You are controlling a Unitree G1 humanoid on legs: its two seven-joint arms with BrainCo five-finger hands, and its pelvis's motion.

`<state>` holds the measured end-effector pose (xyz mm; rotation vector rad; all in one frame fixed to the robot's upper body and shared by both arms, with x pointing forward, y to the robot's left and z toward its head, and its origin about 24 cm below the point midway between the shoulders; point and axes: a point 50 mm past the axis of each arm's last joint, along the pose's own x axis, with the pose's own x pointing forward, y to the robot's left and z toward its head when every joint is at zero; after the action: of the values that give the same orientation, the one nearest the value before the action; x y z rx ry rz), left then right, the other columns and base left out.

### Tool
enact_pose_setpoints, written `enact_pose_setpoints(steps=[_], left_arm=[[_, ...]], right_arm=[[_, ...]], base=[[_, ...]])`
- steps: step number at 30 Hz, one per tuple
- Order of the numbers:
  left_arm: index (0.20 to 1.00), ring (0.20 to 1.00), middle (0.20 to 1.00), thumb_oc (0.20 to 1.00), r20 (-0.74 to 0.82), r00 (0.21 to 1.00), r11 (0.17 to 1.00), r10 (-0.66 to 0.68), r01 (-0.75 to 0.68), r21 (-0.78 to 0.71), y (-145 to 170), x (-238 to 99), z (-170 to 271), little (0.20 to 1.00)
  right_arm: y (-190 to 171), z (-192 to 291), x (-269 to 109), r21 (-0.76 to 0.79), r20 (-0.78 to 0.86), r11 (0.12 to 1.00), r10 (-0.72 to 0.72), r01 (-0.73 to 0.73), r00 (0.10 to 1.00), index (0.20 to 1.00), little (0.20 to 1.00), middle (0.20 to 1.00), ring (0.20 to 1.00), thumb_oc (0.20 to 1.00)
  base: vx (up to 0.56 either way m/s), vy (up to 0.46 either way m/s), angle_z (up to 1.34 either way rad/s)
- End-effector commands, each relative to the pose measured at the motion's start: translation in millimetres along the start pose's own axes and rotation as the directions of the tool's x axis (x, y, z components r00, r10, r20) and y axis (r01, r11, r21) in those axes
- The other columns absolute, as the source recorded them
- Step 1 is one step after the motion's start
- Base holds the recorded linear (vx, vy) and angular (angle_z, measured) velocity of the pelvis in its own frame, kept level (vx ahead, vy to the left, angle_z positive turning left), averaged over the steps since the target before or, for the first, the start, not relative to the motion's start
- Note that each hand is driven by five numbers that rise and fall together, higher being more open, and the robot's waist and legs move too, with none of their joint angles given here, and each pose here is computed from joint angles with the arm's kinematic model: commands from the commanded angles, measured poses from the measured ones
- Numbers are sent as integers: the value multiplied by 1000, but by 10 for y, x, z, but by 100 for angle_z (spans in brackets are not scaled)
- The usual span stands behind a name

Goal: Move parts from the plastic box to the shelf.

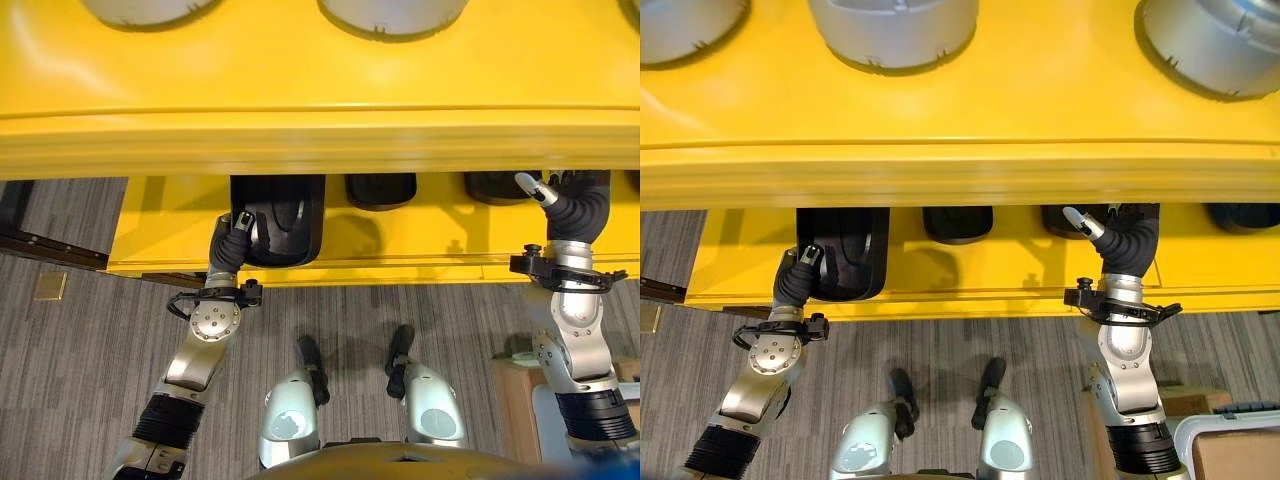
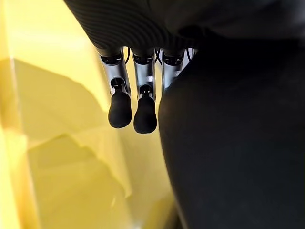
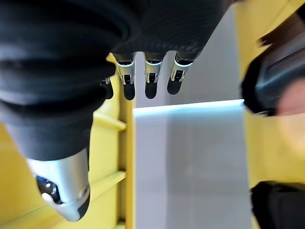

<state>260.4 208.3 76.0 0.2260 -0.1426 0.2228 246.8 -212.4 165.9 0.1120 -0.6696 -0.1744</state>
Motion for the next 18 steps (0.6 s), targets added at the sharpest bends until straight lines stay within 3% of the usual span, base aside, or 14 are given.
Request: enact_pose_setpoints(steps=[1, 11, 18], left_arm=[[200, 200, 200, 200, 159, 984, 995, 82, -71, -71, 100, 75, 313, 200], [200, 200, 200, 200, 142, 969, 974, 200, -181, -137, 117, 197, 352, 200], [200, 200, 200, 200, 33, 961, 950, 275, -266, -165, 150, 107, 142, 200]], right_arm=[[-5, 288, 87, -1, 165, 1000, 20, -20, 986, 1000, 1000, 1000, 1000, 1000], [-46, 365, 224, -10, 217, 998, -54, 57, 975, 1000, 1000, 1000, 1000, 1000], [-19, 189, 159, -32, 88, 999, -29, 32, 996, 1000, 1000, 1000, 1000, 1000]], base=[[-70, 47, -15], [-104, 39, -6], [20, 37, -5]])
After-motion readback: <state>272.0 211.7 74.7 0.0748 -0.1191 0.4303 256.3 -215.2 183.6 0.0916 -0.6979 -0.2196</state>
